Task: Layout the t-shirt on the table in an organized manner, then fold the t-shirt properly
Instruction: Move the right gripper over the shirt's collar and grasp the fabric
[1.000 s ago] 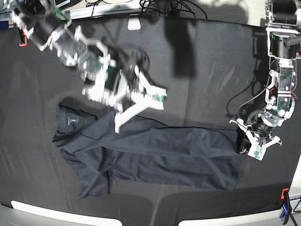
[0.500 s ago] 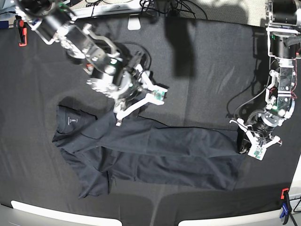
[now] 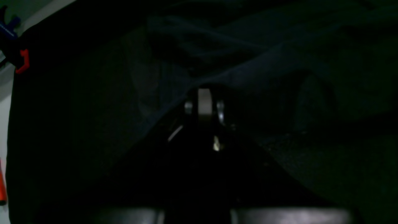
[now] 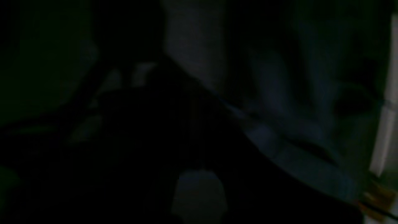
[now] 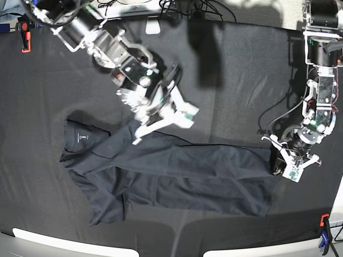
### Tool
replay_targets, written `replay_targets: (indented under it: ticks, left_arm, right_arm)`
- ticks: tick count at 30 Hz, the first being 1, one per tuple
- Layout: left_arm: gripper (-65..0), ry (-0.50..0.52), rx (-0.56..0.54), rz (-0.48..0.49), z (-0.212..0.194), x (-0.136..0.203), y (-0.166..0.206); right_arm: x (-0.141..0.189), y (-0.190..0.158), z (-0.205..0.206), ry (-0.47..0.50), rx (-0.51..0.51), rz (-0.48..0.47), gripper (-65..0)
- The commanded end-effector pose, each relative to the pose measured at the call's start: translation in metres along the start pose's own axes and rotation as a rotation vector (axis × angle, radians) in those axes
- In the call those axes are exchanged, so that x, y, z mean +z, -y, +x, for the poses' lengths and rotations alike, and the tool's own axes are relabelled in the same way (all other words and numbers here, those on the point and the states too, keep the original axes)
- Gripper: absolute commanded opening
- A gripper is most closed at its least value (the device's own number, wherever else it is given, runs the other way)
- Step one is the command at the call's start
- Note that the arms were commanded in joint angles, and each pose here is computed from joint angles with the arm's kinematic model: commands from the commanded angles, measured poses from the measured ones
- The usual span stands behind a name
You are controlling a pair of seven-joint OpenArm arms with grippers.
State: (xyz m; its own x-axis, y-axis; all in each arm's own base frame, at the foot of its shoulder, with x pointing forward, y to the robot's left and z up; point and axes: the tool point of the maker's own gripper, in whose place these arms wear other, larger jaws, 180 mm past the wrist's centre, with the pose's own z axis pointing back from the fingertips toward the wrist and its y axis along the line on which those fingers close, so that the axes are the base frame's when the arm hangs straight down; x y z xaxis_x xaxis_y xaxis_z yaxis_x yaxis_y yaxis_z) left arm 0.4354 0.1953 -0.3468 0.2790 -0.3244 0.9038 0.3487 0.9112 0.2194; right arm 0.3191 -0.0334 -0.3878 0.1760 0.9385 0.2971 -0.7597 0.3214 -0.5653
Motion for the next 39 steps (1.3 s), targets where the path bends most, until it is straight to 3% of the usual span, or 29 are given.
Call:
replay_targets:
  ticks: [1,5,11,14,16,25,28,39]
  left_arm:
    - [-65.0,0.064,-0.012,0.028,0.023,0.0,-0.014]
    - [-65.0,0.065,-0.012,0.027,0.023,0.0,-0.014]
    - [-65.0,0.064,-0.012,0.028,0.023,0.0,-0.014]
    - [-65.0,0.064,-0.012,0.027,0.023,0.0,-0.014]
    - [-65.0,0.064,-0.012,0.027,0.023,0.0,-0.014]
    - [-65.0,0.064,-0.012,0.028,0.023,0.0,-0.014]
    - [-65.0,0.065,-0.012,0.028,0.023,0.0,-0.014]
    - [-65.0,0.064,-0.012,0.028,0.023,0.0,-0.014]
  right_arm:
    - [0.009,0.019,0.016,0.056,-0.011,-0.052,-65.0]
    - [0.032,0.03,0.039,0.139,-0.023,-0.092,-65.0]
    - [0.04,0.007,0.041,0.135,-0.104,0.051,-65.0]
    - [0.036,-0.005,0.036,0.116,-0.117,0.092,-46.5]
    - [0.033,-0.015,0.03,0.098,-0.118,0.108,-40.0]
    - [0.021,-0.028,0.011,0.038,-0.112,0.107,-39.5]
    - [0.015,-0.031,0.014,0.07,-0.111,0.11,-39.6]
    - [0.011,-0.024,0.009,0.047,-0.09,0.07,-40.0]
